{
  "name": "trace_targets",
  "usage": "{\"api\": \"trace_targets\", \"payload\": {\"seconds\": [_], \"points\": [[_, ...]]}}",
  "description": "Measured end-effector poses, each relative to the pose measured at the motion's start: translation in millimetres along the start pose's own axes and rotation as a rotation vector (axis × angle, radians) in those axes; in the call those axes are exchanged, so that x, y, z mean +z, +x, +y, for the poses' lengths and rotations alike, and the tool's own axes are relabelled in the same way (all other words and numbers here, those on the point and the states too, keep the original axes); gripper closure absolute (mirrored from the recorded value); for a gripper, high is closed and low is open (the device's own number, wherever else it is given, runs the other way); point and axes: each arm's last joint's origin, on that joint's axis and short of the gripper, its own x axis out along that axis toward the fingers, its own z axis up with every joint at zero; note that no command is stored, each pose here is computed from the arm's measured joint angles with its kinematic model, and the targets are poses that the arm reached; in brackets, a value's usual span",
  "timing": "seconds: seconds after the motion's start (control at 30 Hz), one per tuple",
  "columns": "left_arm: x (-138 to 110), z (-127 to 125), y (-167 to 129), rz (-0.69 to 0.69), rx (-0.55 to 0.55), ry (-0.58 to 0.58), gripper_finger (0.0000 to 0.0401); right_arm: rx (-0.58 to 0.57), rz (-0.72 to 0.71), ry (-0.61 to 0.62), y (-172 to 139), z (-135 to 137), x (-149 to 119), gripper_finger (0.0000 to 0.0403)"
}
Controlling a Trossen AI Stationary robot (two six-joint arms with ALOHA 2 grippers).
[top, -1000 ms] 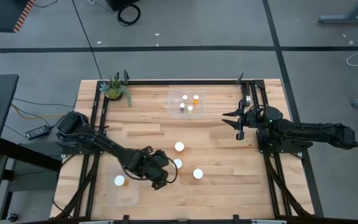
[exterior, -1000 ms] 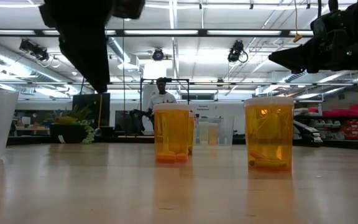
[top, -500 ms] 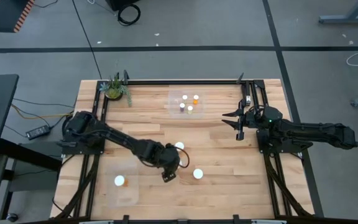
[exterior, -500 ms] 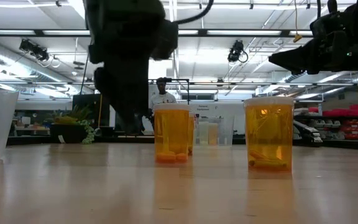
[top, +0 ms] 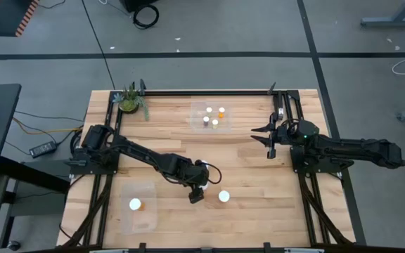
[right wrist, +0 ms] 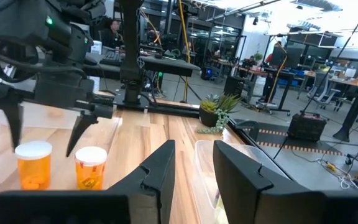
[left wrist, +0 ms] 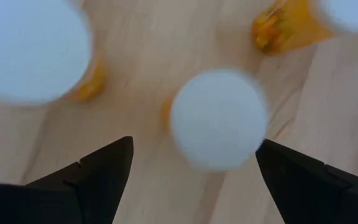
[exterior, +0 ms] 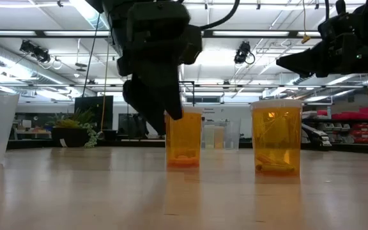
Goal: Pick and place medicine bottles into bin by pill shape (circle, oval)
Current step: Put the orange capsule bottle into the bottom transparent bin
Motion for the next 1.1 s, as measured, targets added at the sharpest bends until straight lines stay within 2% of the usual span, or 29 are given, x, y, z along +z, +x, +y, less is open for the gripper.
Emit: {"api": "trace_targets", "payload": {"seconds": [0.17, 0.37, 0.93, 1.1], "points": [[1, -9, 1, -0.062, -0.018, 0.102, 0.0054, 0.000, 0.002, 0.000, 0, 0, 0, 0.0287], [0, -17, 0, -0.141, 0.032, 0.263, 0.0074, 0.000, 0.002, 0.000, 0, 0, 0, 0.0287], [0, -16, 0, -0.145, 0.050, 0.273, 0.0171, 0.000, 0.002, 0.000, 0, 0, 0, 0.0287], [-1, -18, 0, -0.143, 0.044, 0.265, 0.0183, 0.000, 0.002, 0.000, 0, 0, 0, 0.0287]]}}
